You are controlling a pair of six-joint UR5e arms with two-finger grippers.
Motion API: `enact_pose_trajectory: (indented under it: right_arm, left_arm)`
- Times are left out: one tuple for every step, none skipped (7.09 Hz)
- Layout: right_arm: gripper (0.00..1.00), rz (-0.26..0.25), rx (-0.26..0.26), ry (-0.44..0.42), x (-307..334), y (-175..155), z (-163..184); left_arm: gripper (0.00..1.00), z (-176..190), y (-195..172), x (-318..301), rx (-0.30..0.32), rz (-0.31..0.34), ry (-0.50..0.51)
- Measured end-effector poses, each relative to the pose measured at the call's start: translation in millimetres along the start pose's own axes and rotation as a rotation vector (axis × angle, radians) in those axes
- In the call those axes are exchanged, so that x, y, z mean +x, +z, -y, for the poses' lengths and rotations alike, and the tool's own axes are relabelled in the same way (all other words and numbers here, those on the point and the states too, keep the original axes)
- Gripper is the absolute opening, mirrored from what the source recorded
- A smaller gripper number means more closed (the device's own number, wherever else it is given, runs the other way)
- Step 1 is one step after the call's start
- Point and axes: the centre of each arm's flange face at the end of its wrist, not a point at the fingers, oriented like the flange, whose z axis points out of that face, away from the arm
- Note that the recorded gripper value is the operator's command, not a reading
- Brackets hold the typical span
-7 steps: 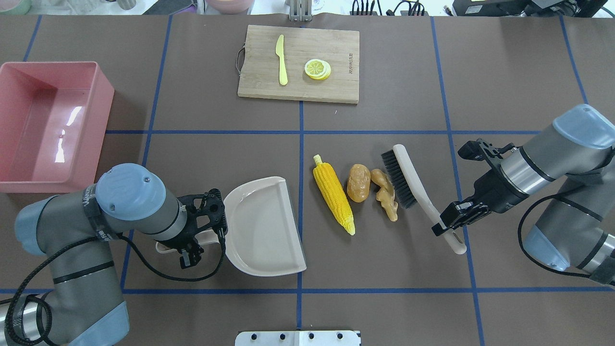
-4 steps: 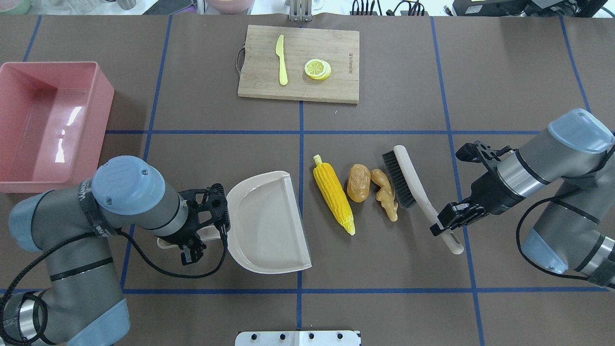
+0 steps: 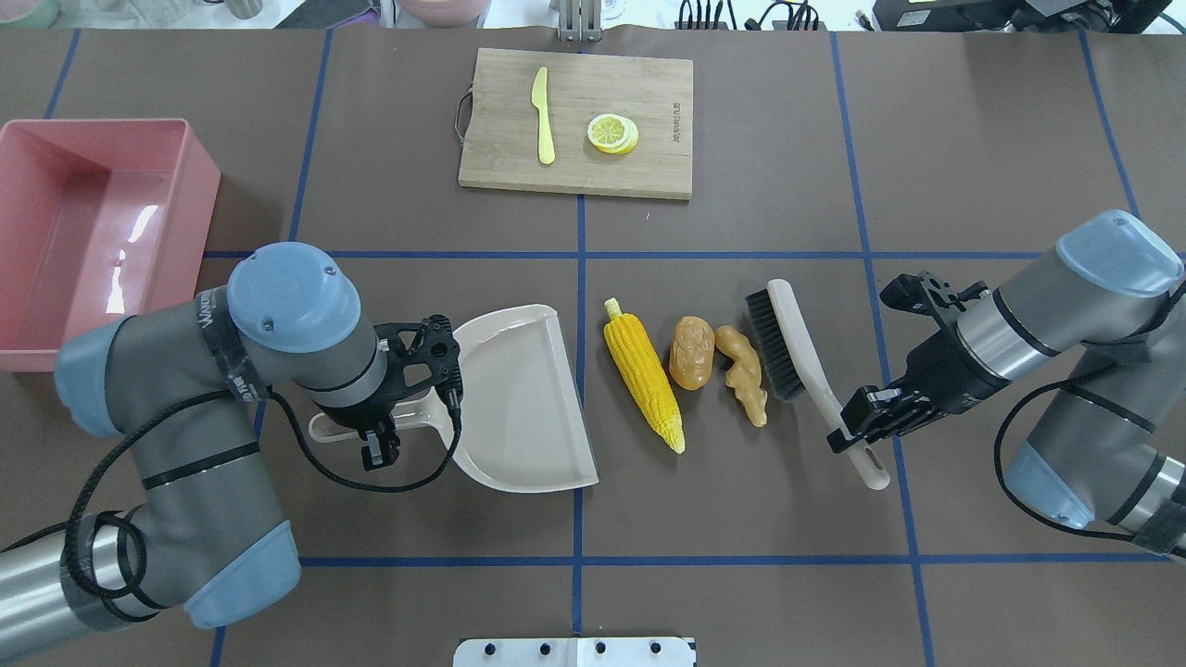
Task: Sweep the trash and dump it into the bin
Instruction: 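Slide the dustpan toward the vegetables while the right gripper lowers the brush behind them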
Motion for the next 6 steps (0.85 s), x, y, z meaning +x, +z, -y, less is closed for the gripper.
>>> enact_pose_trajectory:
  right_arm:
    - [0.00, 0.003, -0.008, 0.010, -1, 4, -2]
    - [0.00, 0.006, -0.020, 0.018, -5, 11, -4]
    - [0.00, 0.010, -0.031, 0.025, -11, 19, -7]
    - [0.00, 0.012, -0.039, 0.030, -19, 26, -9]
    - [0.00, 0.016, -0.042, 0.037, -29, 35, -10]
    - [0.00, 0.023, -0.042, 0.046, -45, 45, -10]
  left_arm:
    - [0.00, 15, 3, -8, -0.008, 0.001, -0.007]
    - [0.00, 29, 7, -14, -0.014, 0.001, -0.011]
    - [0.00, 40, 8, -18, -0.016, 0.002, -0.012]
    - [0.00, 47, 8, -19, -0.017, 0.002, -0.012]
    - [0.00, 51, 6, -19, -0.017, 0.002, -0.012]
    - [0.00, 54, 5, -19, -0.016, 0.002, -0.012]
